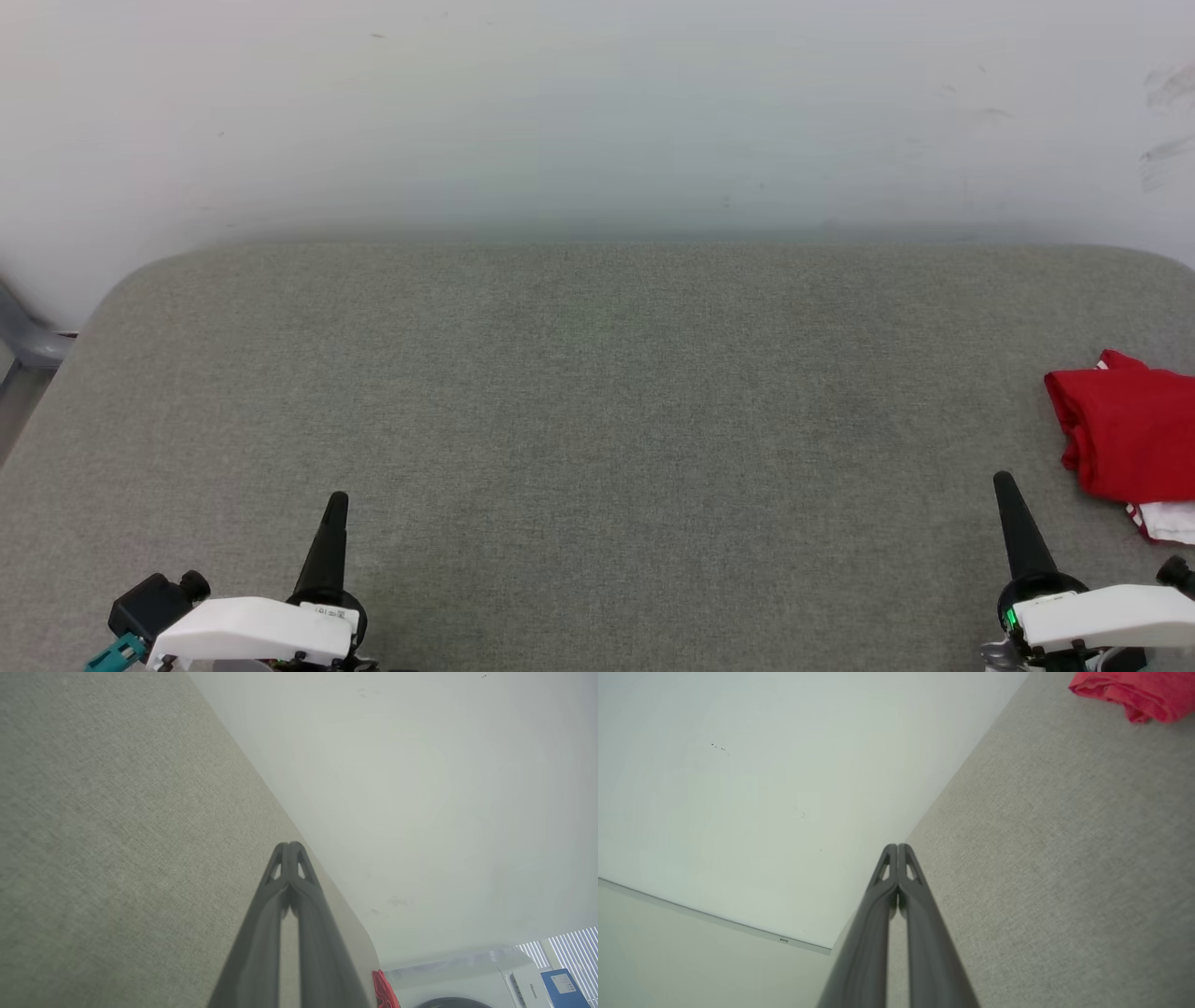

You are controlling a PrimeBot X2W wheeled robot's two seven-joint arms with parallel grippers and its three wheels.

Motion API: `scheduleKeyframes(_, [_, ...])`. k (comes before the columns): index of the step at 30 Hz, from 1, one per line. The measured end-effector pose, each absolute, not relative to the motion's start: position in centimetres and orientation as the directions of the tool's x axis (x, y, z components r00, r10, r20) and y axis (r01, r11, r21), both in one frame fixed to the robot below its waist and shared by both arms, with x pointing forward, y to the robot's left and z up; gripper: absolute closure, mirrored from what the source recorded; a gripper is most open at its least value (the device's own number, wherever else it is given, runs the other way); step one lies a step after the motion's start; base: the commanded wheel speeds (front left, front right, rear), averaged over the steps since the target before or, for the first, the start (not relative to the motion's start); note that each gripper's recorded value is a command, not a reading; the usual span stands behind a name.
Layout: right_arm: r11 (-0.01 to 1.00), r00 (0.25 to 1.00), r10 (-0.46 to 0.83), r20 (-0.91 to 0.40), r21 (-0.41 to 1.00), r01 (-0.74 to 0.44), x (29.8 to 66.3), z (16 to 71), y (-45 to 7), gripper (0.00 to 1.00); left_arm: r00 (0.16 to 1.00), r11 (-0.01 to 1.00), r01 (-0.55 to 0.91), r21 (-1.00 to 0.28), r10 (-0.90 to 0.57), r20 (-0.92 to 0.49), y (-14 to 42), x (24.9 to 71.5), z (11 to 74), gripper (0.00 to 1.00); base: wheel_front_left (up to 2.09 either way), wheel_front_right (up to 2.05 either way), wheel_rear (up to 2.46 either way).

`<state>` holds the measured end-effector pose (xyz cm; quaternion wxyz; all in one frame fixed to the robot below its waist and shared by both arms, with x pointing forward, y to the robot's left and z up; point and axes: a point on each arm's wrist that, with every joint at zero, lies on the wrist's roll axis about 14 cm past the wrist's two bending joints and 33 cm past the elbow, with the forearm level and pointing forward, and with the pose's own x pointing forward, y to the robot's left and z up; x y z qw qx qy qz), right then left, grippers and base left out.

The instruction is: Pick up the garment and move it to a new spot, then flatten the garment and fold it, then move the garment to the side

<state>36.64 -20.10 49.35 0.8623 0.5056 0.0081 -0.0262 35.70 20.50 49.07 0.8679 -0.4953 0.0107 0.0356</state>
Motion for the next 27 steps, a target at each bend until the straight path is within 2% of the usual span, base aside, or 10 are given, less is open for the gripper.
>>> scheduleKeyframes(27, [0.251,0.999,-0.016,-0.037,0.967,0.04,37.7,49.7,-20.0,1.0,0.998,0.262,-0.053,-0.964,0.029,-0.047,20.4,37.1,49.5,1.0,0.0,0.0,0.0])
